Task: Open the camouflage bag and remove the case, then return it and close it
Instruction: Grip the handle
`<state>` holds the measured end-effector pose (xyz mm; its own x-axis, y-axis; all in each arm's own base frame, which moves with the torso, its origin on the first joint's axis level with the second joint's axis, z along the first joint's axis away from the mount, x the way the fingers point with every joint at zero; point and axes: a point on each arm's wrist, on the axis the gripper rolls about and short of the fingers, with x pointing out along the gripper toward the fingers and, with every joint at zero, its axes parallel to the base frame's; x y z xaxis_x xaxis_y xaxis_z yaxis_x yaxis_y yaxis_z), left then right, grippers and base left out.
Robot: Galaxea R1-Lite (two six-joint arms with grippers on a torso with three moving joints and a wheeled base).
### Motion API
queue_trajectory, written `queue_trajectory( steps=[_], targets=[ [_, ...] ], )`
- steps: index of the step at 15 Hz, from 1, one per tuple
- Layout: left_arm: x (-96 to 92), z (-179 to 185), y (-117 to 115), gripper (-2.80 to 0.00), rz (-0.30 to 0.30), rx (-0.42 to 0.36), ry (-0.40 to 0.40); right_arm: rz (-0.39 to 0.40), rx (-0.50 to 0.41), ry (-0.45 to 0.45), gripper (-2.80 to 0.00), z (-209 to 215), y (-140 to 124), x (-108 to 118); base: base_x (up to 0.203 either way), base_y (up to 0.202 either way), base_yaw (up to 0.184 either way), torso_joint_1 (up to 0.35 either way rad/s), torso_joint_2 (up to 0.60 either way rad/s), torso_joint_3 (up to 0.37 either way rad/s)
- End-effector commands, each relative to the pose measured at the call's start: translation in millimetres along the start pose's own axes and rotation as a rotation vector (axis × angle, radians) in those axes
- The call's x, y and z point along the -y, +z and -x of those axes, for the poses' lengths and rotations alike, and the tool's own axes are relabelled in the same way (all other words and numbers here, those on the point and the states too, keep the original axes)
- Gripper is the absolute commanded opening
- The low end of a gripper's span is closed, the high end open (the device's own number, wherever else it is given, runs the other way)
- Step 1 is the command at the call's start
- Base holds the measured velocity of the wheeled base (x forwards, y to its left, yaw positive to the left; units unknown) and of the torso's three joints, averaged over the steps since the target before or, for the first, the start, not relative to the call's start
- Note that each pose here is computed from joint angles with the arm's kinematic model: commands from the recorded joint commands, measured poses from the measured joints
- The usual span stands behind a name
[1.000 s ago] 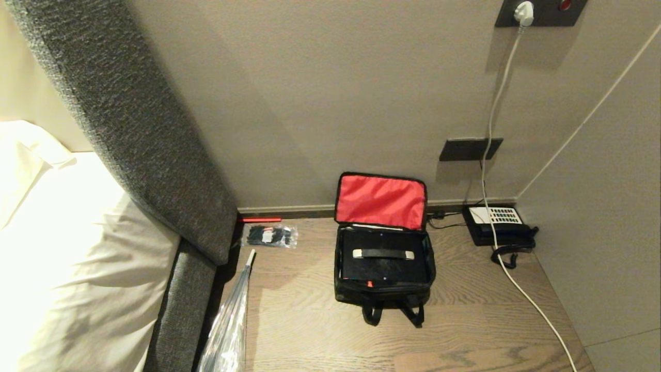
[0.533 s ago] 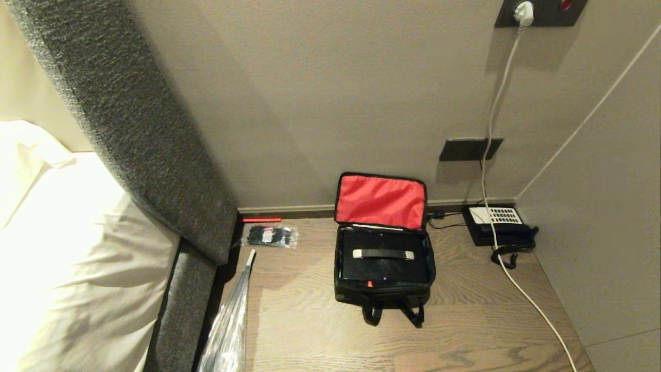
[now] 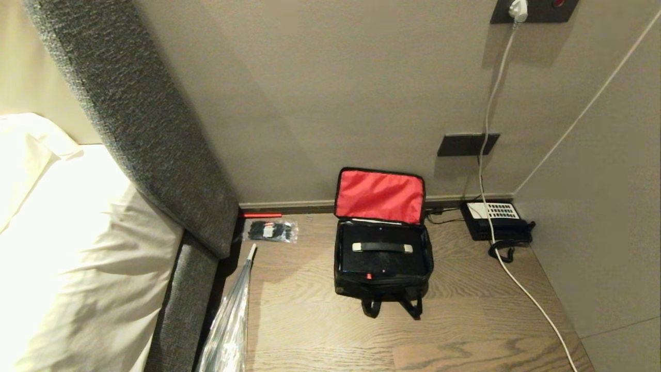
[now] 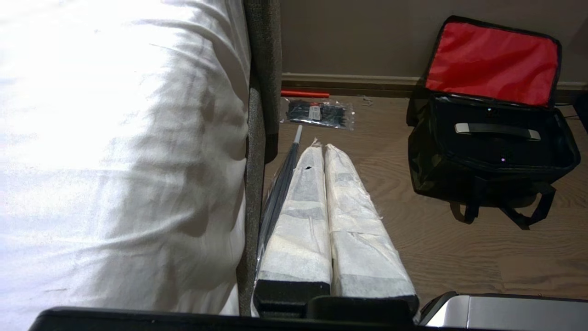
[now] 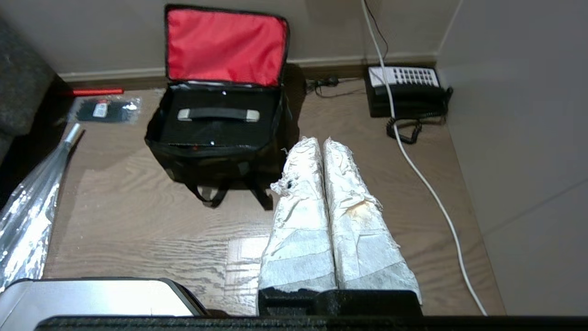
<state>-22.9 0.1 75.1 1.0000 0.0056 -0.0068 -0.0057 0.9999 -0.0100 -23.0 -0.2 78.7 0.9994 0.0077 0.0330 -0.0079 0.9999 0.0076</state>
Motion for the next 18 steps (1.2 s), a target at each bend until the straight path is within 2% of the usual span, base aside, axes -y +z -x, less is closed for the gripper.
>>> queue_trajectory(
  steps=[1, 4, 8, 18],
  targets=[
    [0.0, 0.1, 0.0, -2.8, 0.001, 0.002, -0.001, 0.0, 0.019, 0.0, -2.8, 1.5, -4.0, 0.0, 0.0, 0.0, 0.0, 0.0, 0.0, 0.0],
    [0.0, 0.1, -0.1, -2.8, 0.001, 0.002, -0.001, 0.0, 0.019, 0.0, -2.8, 1.5, -4.0, 0.0, 0.0, 0.0, 0.0, 0.0, 0.0, 0.0],
    [0.0, 0.1, -0.2, -2.8, 0.001, 0.001, 0.001, 0.051, 0.022, 0.006, -2.8, 1.5, -3.8, -0.1, 0.0, 0.0, 0.0, 0.0, 0.0, 0.0],
    [0.0, 0.1, -0.2, -2.8, 0.001, 0.001, 0.001, 0.022, 0.012, 0.002, -2.8, 1.6, -4.5, 0.0, 0.0, 0.0, 0.0, 0.0, 0.0, 0.0]
  ],
)
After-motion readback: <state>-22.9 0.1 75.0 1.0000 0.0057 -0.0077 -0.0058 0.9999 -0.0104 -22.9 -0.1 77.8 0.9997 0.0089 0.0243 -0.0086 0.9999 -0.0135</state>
